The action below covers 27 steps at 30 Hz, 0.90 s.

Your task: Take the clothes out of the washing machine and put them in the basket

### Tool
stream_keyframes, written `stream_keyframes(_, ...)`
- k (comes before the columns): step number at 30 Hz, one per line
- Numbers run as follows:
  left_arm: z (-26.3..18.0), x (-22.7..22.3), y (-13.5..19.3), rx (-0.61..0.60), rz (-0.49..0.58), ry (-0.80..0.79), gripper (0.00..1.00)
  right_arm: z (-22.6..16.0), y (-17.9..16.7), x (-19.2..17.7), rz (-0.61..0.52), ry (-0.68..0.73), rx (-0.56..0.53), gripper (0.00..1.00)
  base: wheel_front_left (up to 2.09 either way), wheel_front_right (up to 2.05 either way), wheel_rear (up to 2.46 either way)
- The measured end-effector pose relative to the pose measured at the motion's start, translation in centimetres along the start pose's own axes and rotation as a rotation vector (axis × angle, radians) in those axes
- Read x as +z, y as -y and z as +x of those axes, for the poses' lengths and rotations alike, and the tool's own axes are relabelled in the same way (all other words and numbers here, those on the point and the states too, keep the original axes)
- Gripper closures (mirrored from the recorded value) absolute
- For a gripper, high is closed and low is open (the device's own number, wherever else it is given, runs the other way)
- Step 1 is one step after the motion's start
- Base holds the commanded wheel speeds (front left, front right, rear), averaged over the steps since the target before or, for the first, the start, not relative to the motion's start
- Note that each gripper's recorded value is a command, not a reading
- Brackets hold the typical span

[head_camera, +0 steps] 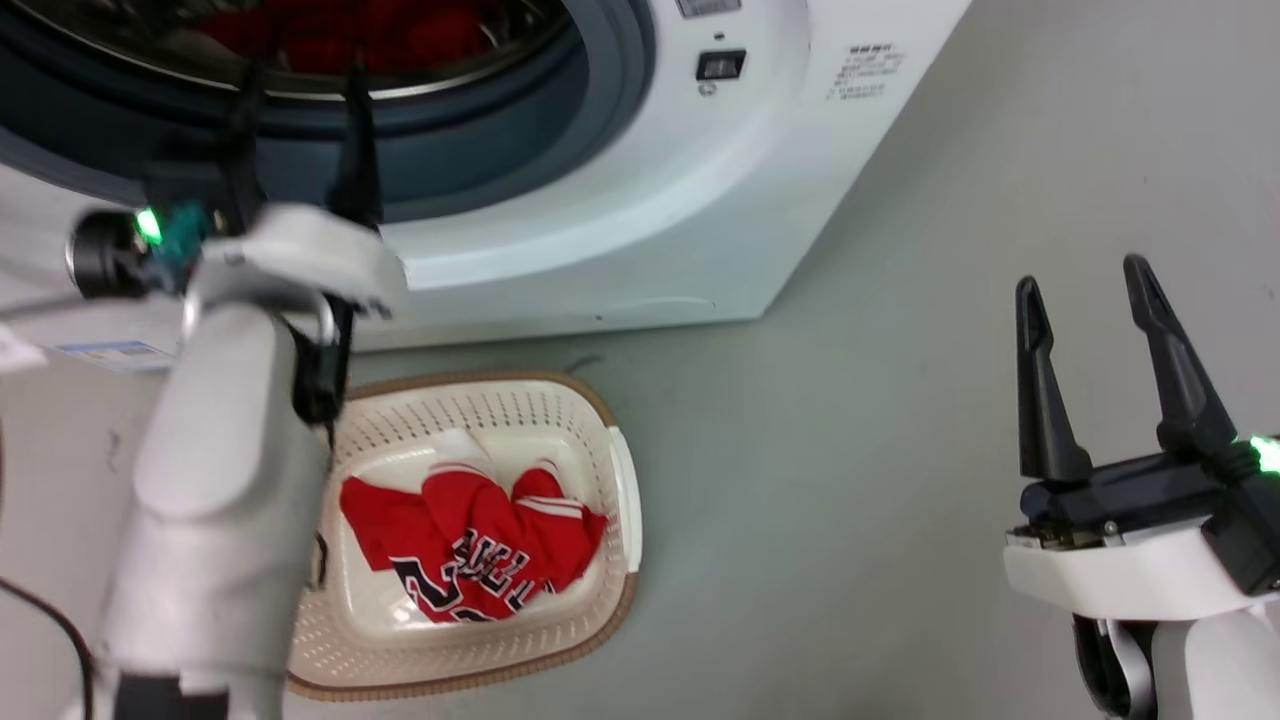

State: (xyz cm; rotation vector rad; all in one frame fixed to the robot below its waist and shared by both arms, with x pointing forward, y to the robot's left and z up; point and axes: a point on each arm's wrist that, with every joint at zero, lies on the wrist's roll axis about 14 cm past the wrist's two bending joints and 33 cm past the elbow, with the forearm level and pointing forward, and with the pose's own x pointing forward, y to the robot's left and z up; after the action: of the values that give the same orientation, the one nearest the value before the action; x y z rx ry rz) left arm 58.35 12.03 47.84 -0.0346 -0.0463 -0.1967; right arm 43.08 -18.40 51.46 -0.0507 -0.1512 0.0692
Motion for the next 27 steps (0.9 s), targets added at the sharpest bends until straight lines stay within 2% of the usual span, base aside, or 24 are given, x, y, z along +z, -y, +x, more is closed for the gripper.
stream_keyframes(9,8.5,-3.5,0.6,-0.079,0.075,-0.083,0.0,1.4,0.9,-3.3,-0.004,-0.061,-0.019,0.0,0.0,0.0,0.0)
stream_keyframes(15,12.6,-6.6,-0.1,-0.077,0.105,-0.183,0.0,2.0,1.7,-4.9,0.0,-0.089,-0.037,0.0,0.0,0.0,0.0)
stream_keyframes(21,16.0,-9.7,-0.5,-0.126,0.235,-0.312,0.0,2.2,2.8,-6.4,-0.009,-0.12,-0.063,0.0,0.0,0.0,0.0)
stream_keyframes(27,17.6,-12.4,-2.4,-0.114,0.325,-0.502,0.0,2.2,3.4,-7.9,-0.007,-0.155,-0.08,0.0,0.0,0.0,0.0)
